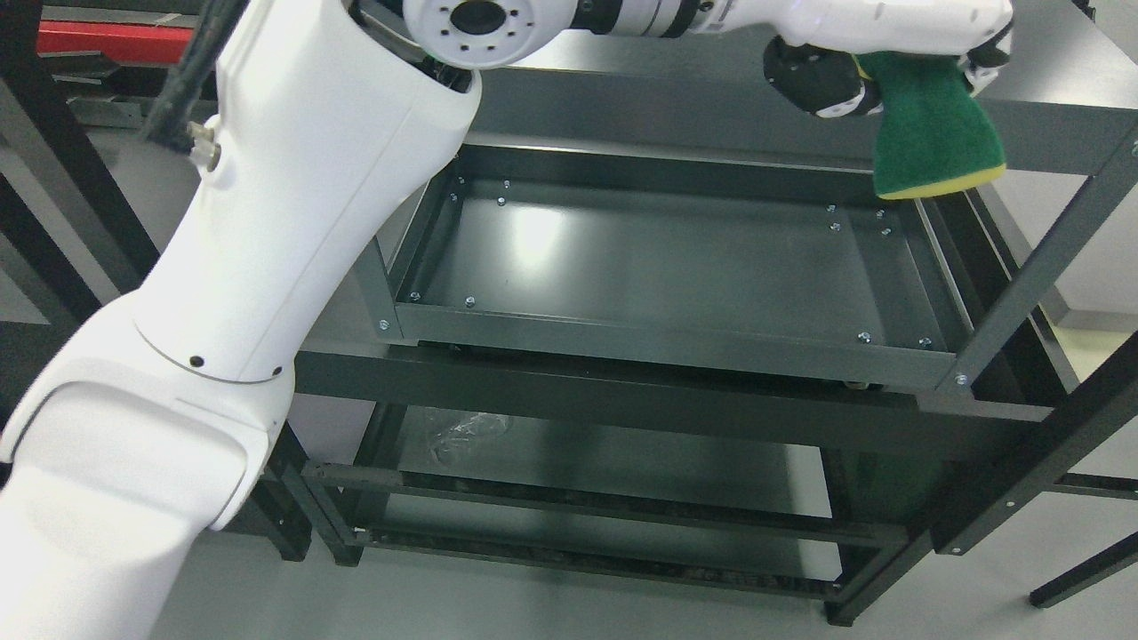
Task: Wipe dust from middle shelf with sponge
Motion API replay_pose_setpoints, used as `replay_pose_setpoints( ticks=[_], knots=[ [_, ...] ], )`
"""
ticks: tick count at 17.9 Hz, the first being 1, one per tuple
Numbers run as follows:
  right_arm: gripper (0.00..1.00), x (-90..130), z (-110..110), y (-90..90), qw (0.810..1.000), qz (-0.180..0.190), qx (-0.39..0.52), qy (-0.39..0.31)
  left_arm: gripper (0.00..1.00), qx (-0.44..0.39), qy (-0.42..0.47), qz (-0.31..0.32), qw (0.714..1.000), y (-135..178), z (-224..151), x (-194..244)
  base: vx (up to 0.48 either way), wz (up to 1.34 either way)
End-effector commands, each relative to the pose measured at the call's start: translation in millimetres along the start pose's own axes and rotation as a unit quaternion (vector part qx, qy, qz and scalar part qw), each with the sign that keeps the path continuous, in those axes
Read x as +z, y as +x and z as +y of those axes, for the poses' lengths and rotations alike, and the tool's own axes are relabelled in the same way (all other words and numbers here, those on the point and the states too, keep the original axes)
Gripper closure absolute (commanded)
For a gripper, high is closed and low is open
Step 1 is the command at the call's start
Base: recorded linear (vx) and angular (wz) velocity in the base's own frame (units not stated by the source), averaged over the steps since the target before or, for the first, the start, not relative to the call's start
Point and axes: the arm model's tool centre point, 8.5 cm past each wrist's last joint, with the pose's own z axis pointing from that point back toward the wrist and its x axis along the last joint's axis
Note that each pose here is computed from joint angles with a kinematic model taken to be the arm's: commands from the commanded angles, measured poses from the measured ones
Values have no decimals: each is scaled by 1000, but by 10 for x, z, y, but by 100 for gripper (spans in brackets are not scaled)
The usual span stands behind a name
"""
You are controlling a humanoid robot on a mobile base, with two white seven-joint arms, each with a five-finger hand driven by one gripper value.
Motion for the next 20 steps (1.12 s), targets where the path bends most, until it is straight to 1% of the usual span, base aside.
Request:
replay_pose_setpoints(
  ticks=[1,4,7,11,15,17,20],
  knots=[
    [0,-7,-100,17,1000,26,2,-7,100,4,-120,49,992,-294,-655,-193,0,0],
    [0,-7,-100,19,1000,25,2,-7,100,10,-121,51,991,-308,-704,-192,0,0],
    [0,-7,-101,19,1000,25,2,-8,100,4,-116,41,992,-300,-671,-159,0,0],
    [0,-7,-100,19,1000,25,2,-7,100,-25,-101,24,994,-231,-379,24,0,0],
    [0,-7,-100,19,1000,25,2,-7,100,-52,-106,66,991,-446,-356,646,0,0],
    [0,-7,-100,19,1000,25,2,-7,99,-52,-113,87,988,-581,-388,1075,0,0],
    [0,-7,-100,19,1000,25,2,-7,99,-42,-116,105,987,-639,-437,1639,0,0]
  ],
)
